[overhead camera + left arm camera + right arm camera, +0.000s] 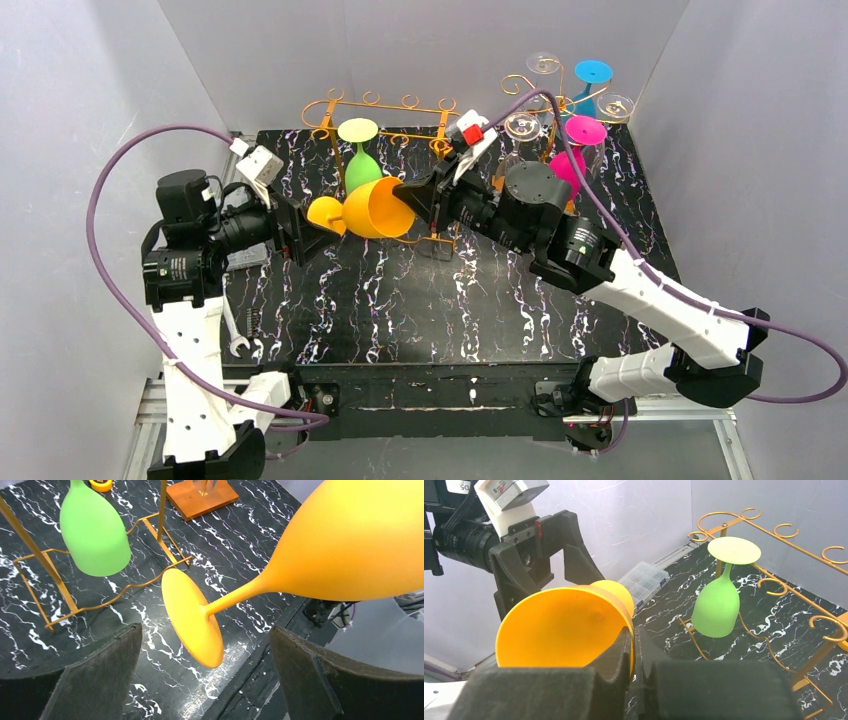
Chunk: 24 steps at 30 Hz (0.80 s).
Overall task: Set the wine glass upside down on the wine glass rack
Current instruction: Turn the wine glass upside down at the wine rack.
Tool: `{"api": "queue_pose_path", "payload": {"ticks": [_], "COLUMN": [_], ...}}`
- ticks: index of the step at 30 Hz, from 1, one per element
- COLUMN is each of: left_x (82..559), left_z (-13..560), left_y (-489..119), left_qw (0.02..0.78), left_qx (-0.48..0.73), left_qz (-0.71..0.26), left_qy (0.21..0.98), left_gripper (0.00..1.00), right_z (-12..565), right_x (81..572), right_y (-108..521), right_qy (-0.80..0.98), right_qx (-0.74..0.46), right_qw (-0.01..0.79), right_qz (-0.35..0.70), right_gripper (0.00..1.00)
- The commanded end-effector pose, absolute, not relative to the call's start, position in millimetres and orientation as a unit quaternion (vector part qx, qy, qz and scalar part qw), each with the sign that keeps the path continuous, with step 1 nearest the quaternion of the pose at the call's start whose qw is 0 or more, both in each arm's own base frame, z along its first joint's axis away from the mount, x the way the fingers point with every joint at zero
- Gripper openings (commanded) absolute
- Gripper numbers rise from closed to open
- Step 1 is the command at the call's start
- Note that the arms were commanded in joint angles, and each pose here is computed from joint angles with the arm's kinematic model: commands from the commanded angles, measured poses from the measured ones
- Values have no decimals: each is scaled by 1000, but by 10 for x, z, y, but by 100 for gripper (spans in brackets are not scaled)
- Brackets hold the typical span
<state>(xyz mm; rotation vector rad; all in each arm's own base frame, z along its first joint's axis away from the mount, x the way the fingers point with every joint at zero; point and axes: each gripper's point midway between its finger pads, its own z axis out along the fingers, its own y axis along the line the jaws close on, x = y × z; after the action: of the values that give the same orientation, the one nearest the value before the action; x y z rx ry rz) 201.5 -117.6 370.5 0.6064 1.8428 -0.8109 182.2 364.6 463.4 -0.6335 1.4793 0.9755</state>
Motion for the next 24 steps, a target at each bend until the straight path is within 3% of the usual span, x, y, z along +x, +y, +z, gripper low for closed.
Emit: {"api": "queue_pose_path", "payload": {"ticks": [1,6,9,12,14,17,19,21,24], "left_x": [1960,1987,2013,2034,2064,2097,2120,2169,2268], "left_z": [3685,3654,3589,3566,3579,3628,3658,3697,3762], "left_y": [-1237,-1239,-1233,-1236,-1239,-1238,-1232,-1201,-1101], "left_qw": [478,470,462,455,450,449,453,464,496], "left_qx": [246,239,236,235,231,227,230,236,261], "left_qz": [-367,-373,-374,-380,-384,-388,-384,-369,-316], "left_qy": [759,764,768,771,772,773,771,770,765], "left_gripper": [98,98,86,63,39,15,3,0,0], "right_z": [4929,5033,5091,5096,5072,5032,4998,4949,4788], "right_x": [1808,1772,1741,1718,1708,1688,1678,1671,1691], "right_y": [3691,3625,3573,3571,3588,3639,3688,3738,3778], "right_qy": [598,578,567,564,564,564,566,573,597], "right_qx": [-269,-264,-261,-266,-270,-277,-284,-290,-290], "right_qw": [616,631,637,637,634,629,622,613,594], "right_qz": [436,446,451,454,455,459,460,461,455], "right_gripper": [5,4,3,3,3,4,16,36,84]}}
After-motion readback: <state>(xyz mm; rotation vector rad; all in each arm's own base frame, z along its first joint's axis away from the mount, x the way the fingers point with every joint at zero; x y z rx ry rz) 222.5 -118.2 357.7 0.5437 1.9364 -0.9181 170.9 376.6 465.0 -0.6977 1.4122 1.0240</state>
